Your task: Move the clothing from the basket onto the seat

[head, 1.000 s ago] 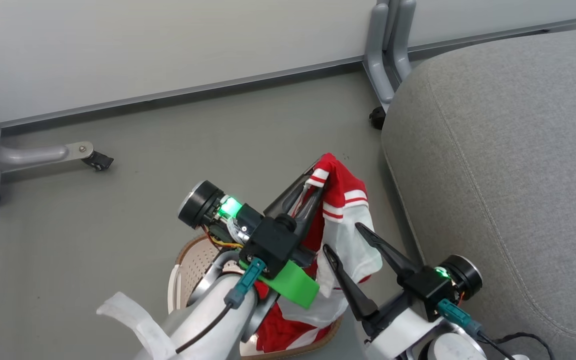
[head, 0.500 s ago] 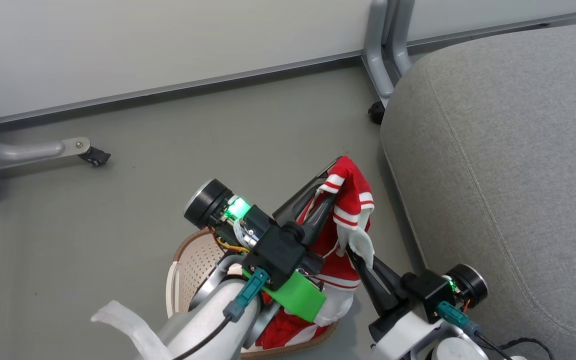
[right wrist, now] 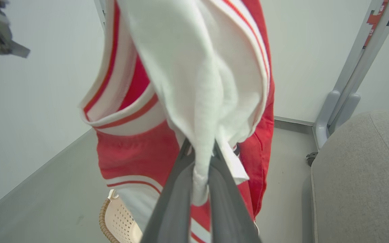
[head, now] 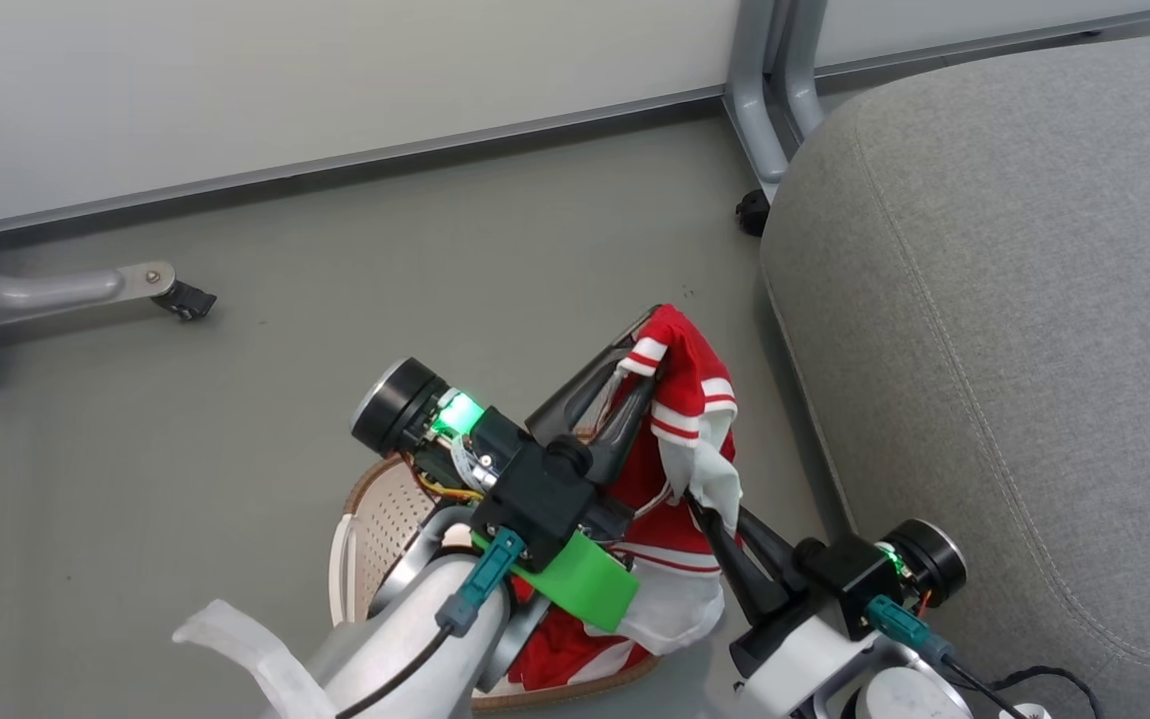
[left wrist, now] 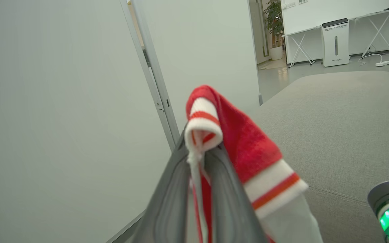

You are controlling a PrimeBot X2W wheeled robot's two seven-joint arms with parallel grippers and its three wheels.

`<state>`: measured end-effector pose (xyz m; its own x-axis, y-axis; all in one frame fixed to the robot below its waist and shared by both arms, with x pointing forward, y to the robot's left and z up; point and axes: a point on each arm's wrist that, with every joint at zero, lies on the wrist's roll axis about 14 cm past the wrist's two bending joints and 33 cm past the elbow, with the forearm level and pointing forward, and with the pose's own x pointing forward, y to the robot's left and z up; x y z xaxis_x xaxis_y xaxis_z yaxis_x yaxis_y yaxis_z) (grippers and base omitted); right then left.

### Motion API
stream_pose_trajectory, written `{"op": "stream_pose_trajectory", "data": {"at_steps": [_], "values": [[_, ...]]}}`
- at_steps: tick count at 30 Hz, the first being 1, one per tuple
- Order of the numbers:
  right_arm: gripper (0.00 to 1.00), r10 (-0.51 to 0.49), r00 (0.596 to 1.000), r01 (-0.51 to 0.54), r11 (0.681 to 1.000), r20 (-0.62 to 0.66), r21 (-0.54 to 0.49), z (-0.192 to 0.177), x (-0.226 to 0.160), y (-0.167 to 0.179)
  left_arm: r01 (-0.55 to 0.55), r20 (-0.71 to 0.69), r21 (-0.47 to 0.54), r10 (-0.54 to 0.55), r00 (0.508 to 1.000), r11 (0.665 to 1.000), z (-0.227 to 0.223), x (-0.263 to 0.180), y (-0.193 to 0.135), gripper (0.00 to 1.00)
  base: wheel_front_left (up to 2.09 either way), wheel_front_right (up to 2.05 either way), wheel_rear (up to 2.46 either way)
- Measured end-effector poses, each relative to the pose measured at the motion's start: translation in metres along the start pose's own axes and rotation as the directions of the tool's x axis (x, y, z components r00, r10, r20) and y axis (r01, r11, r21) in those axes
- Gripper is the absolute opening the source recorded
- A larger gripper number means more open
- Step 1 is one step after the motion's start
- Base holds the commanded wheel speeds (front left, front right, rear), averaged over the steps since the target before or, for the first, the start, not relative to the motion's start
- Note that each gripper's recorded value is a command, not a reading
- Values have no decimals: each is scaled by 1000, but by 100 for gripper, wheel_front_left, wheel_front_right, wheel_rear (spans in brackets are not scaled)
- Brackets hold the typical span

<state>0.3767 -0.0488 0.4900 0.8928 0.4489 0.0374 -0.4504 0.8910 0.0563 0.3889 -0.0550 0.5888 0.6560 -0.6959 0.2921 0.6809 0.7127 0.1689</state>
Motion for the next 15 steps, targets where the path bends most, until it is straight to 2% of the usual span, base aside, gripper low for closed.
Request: {"op": "stream_pose_trajectory", "data": {"at_steps": [15], "values": [[0, 5, 1000, -5, 1000, 13, 6, 3, 4, 0, -19, -20, 0, 19, 1000, 1000, -9, -3, 7, 100, 0, 0, 0]]}}
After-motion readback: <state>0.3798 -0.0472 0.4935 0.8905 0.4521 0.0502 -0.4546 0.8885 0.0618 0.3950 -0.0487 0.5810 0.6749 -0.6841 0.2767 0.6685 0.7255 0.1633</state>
